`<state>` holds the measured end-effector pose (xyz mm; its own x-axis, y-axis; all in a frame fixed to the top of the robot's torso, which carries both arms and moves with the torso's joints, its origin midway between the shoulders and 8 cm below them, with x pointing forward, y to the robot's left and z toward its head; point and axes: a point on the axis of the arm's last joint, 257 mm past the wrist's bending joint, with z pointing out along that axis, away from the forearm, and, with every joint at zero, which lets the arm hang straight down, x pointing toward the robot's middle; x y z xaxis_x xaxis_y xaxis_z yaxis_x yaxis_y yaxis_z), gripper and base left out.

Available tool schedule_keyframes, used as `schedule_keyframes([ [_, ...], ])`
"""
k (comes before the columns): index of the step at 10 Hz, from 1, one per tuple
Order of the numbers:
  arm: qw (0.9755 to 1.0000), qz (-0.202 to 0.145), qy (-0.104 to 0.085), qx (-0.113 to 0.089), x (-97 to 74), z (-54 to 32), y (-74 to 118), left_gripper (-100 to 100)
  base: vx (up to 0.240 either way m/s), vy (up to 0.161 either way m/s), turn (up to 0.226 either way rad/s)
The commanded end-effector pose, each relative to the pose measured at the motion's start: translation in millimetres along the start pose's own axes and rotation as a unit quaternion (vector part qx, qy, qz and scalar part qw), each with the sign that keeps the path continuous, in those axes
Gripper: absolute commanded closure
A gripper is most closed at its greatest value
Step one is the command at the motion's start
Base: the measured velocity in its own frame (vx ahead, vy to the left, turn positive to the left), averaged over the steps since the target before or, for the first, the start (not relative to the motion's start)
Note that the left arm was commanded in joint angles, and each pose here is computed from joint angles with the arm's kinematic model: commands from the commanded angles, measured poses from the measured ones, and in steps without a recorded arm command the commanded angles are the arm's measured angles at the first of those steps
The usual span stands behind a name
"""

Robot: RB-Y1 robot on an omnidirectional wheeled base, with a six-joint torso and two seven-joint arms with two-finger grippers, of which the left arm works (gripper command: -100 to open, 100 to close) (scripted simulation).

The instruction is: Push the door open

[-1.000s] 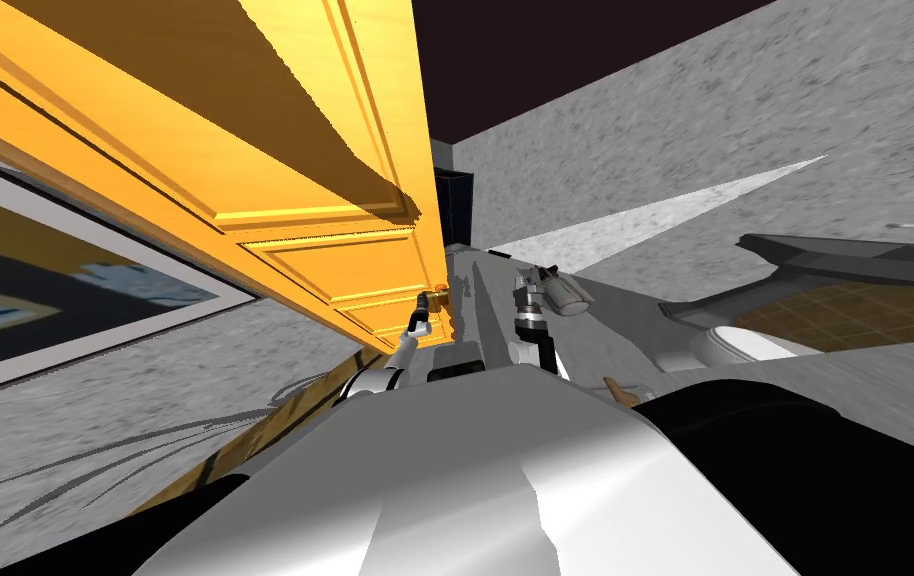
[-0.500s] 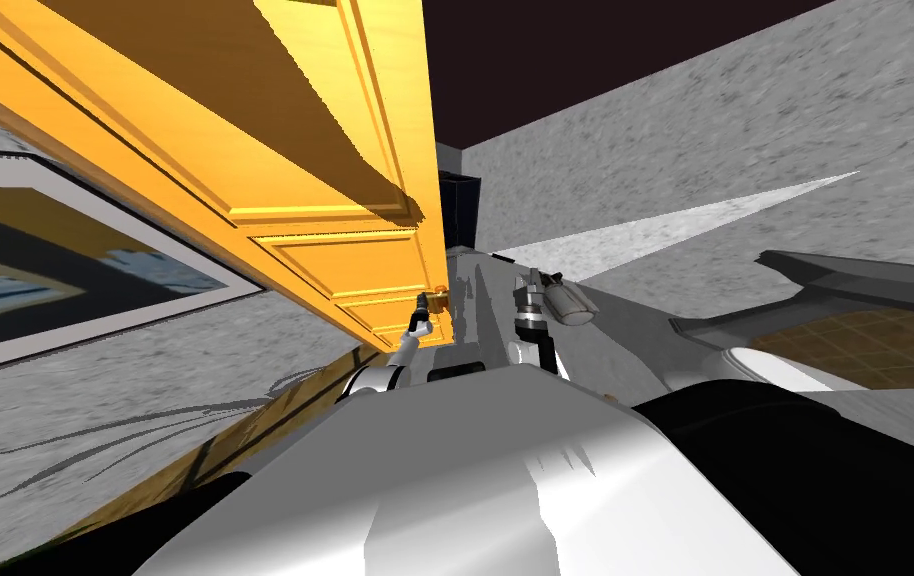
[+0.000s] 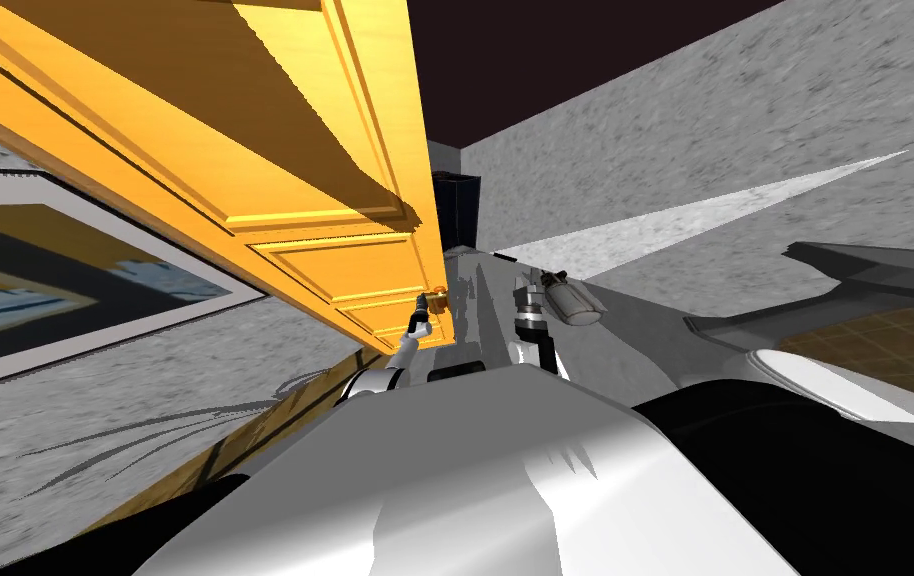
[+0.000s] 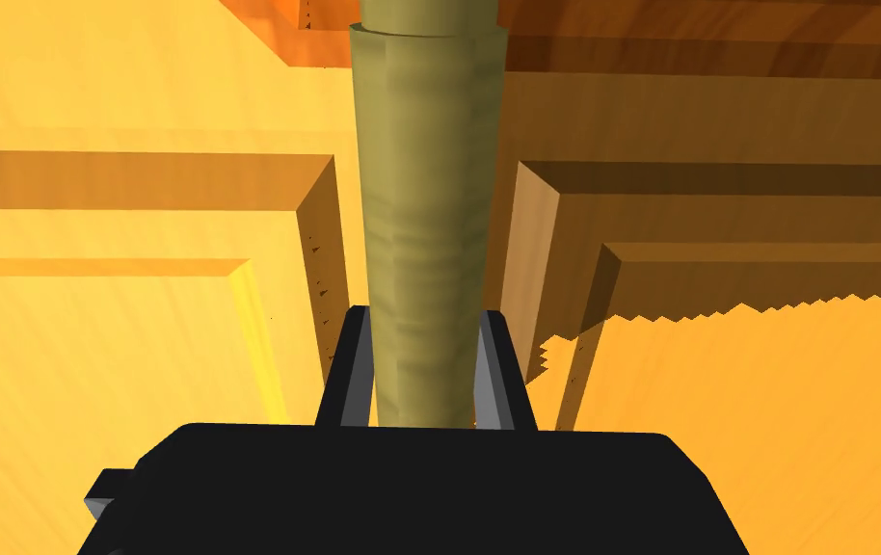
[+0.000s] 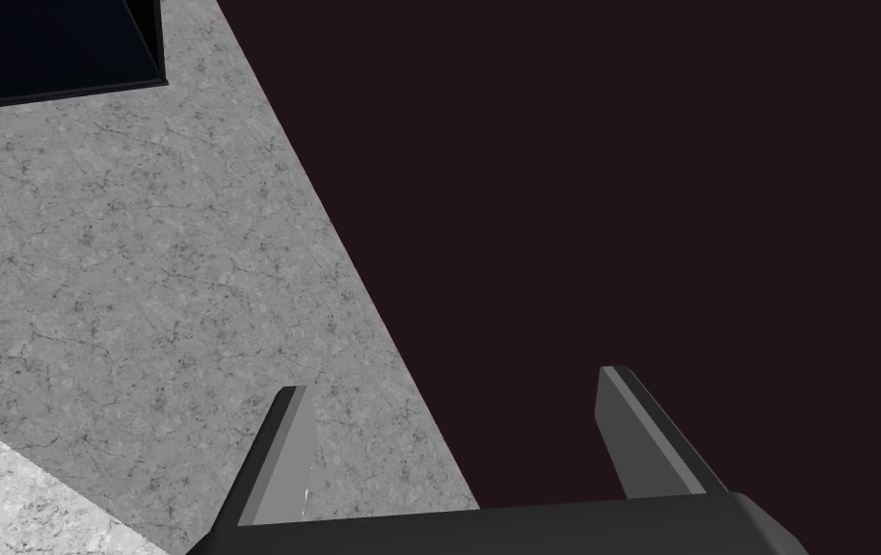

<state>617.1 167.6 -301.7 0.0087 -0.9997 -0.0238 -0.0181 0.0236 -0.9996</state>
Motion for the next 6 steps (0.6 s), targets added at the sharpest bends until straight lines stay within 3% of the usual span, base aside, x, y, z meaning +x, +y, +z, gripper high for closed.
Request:
schedule_keyframes([
  [1,0.9998,0.01,-0.009,0.013,-18.8,6.0,-11.0,100,0.149,0.035,0.067],
  [4,0.9998,0.012,-0.008,0.013,-20.3,6.3,-11.3,100,0.079,0.007,0.047],
  [6,0.9997,0.02,-0.005,0.015,-24.1,7.2,-12.4,100,0.101,0.011,0.128],
])
